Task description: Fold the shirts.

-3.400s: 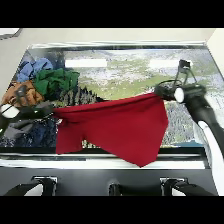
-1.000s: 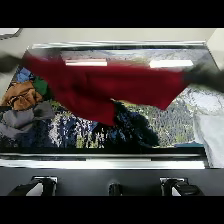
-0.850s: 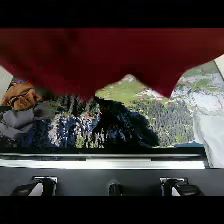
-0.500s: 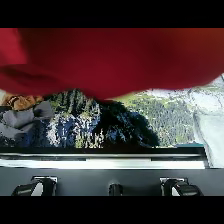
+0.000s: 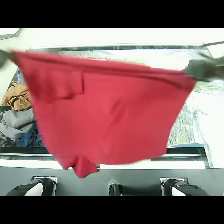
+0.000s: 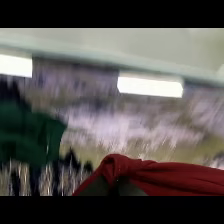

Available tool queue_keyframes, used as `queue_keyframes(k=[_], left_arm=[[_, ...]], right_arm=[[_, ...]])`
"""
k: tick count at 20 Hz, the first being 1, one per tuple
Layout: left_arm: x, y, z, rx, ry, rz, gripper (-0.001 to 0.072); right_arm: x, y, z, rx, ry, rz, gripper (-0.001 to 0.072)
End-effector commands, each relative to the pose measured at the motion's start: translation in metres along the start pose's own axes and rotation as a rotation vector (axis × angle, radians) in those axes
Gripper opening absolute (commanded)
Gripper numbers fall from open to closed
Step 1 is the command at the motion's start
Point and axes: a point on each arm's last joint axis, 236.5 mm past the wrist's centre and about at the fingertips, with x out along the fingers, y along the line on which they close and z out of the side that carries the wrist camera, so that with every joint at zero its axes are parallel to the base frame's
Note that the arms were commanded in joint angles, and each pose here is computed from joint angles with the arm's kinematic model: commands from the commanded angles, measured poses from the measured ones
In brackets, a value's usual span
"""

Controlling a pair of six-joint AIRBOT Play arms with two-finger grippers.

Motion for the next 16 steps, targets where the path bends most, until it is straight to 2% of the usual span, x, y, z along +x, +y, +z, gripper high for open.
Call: queue_keyframes(k=[1, 3, 5, 8, 10, 14, 16], left_arm=[[0.124, 0.058, -0.115, -0.129, 0.371, 0.021, 0.0031], [0.177, 0.077, -0.145, -0.174, 0.416, 0.033, 0.0031], [0.216, 0.089, -0.151, -0.206, 0.366, 0.049, 0.0031], [0.247, 0.098, -0.140, -0.204, 0.253, 0.080, 0.0032], [0.257, 0.093, -0.138, -0.191, 0.221, 0.082, 0.0032], [0.246, 0.077, -0.122, -0.167, 0.192, 0.061, 0.0032], [0.223, 0.070, -0.139, -0.134, 0.309, 0.048, 0.0032]], right_arm=[[0.145, 0.036, -0.031, 0.051, 0.220, 0.091, 0.0045], [0.204, 0.059, -0.034, 0.109, 0.224, 0.166, 0.0046], [0.242, 0.069, -0.017, 0.163, 0.131, 0.205, 0.0045], [0.260, 0.065, 0.032, 0.205, -0.092, 0.206, 0.0044], [0.267, 0.064, 0.042, 0.213, -0.144, 0.209, 0.0044], [0.263, 0.046, 0.031, 0.190, -0.087, 0.163, 0.0046], [0.249, 0.029, -0.003, 0.165, 0.077, 0.136, 0.0046]])
